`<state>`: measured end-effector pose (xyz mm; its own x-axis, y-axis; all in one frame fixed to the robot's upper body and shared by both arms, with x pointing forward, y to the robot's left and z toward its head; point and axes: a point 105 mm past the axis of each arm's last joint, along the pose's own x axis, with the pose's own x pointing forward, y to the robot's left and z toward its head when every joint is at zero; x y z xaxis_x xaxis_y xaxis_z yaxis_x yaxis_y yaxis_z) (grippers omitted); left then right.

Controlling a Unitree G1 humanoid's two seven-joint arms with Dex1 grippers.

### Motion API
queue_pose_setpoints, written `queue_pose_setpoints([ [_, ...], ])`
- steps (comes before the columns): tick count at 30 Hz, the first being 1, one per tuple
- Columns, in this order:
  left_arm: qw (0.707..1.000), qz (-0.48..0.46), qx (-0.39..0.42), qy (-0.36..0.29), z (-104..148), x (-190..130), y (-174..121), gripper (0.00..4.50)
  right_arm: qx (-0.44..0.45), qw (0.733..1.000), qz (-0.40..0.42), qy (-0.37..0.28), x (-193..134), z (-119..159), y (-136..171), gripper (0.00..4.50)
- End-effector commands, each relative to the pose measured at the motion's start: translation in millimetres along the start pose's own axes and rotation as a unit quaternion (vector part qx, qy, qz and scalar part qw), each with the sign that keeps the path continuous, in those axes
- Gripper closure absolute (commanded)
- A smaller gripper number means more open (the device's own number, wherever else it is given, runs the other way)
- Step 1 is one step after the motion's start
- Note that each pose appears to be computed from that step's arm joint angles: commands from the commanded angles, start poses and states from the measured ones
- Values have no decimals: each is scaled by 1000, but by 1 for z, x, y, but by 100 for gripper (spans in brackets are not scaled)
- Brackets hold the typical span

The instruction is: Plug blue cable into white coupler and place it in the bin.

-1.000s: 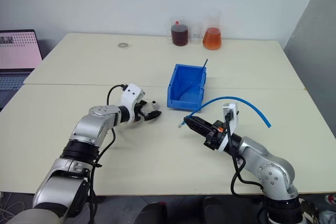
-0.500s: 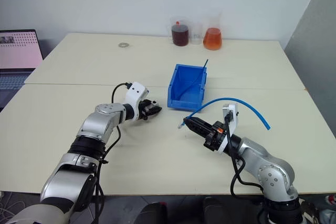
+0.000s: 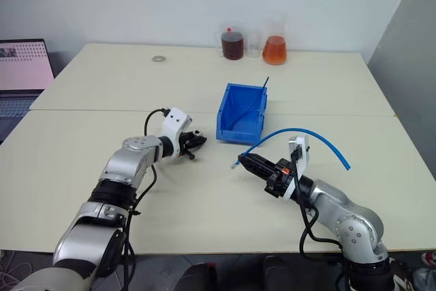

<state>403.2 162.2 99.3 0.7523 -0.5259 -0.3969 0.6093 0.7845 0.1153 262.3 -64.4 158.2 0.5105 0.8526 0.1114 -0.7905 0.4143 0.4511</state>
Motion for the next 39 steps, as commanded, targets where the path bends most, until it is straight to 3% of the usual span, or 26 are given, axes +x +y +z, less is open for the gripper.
queue_pose_setpoints([
  [1,999,-23,10,-30,9,-22,1,370,-39,999,18,3,-1,3,11,442],
  [4,998,-55,17,-26,0,-40,-3,370,-54,998,22,19,-2,-4,13,442],
  [10,986,-140,17,-88,16,-69,-24,370,-86,995,29,28,0,-6,13,442],
  [13,980,-175,42,-80,15,-75,-36,370,-99,994,38,39,-1,-8,13,442],
  [17,958,-250,138,-29,1,-80,-62,370,-123,990,49,59,-1,-11,14,442],
  [20,936,-286,203,4,-12,-81,-72,370,-134,987,54,65,0,-12,15,442],
  [24,923,-312,226,13,-16,-77,-79,370,-147,984,63,73,3,-14,16,442],
  [39,896,-367,237,74,-41,-61,-91,370,-228,959,131,102,44,-32,18,442],
])
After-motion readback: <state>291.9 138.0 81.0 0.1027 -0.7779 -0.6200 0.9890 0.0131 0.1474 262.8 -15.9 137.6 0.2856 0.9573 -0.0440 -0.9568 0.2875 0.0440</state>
